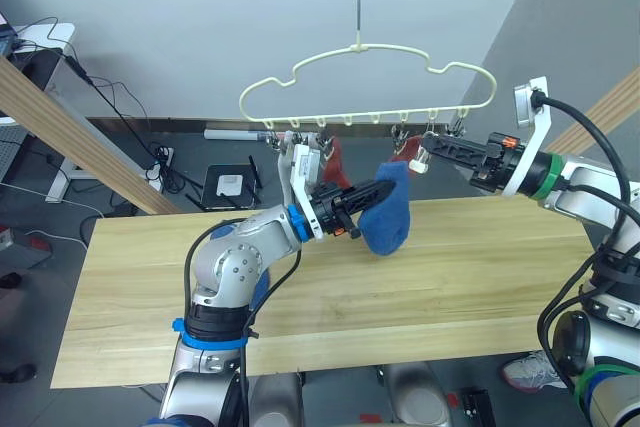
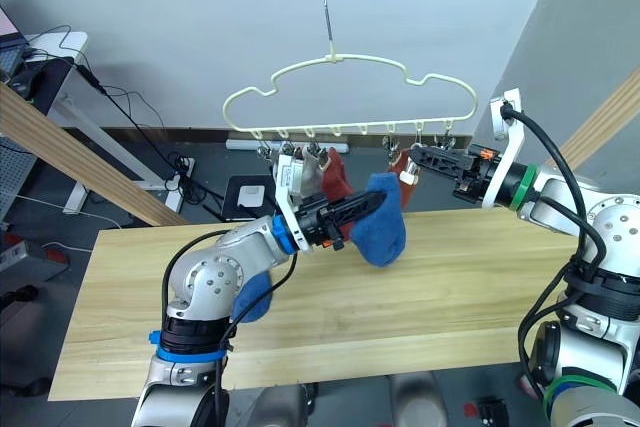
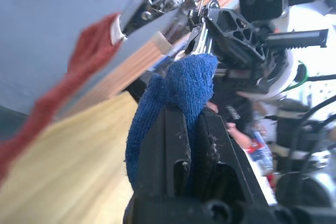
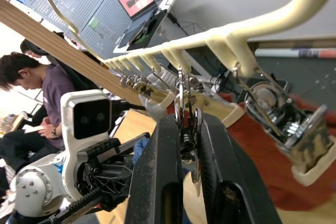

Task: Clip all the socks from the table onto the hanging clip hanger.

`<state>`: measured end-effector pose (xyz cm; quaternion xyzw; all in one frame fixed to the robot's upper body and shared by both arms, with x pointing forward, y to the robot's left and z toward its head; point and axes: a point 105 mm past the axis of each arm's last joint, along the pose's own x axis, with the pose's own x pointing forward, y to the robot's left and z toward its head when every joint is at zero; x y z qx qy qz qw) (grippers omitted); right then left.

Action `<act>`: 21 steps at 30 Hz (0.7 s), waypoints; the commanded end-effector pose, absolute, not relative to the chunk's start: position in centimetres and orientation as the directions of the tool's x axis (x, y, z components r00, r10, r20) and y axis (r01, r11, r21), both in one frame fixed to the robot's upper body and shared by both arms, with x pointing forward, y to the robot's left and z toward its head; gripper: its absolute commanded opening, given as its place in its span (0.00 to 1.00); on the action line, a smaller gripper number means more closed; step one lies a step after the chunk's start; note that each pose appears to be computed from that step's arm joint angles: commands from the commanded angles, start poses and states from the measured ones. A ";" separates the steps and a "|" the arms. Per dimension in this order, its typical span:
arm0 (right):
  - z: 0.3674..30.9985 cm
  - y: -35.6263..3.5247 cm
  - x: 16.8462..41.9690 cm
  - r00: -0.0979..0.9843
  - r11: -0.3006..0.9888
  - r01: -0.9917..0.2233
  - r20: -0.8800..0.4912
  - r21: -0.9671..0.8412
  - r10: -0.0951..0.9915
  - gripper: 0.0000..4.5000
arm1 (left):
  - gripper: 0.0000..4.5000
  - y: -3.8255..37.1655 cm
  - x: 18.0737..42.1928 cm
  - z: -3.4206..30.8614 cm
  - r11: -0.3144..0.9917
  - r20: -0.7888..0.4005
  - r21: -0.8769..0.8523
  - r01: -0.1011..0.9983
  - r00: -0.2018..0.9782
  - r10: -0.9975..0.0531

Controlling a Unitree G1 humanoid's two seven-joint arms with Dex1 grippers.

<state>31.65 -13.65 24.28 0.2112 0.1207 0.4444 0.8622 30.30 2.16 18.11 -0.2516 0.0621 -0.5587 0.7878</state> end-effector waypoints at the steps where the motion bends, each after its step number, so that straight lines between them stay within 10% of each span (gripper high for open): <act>1: 26.0 -13.7 31.0 0.554 0.461 -0.741 0.057 0.488 0.830 0.02 | 0.00 2.0 29.7 19.2 0.180 0.228 -0.514 0.838 0.336 -0.914; 21: 27.2 -13.0 29.9 0.533 0.374 -0.715 0.115 0.591 0.838 0.02 | 0.00 1.6 29.1 20.2 0.048 0.273 -0.630 0.775 0.279 -0.921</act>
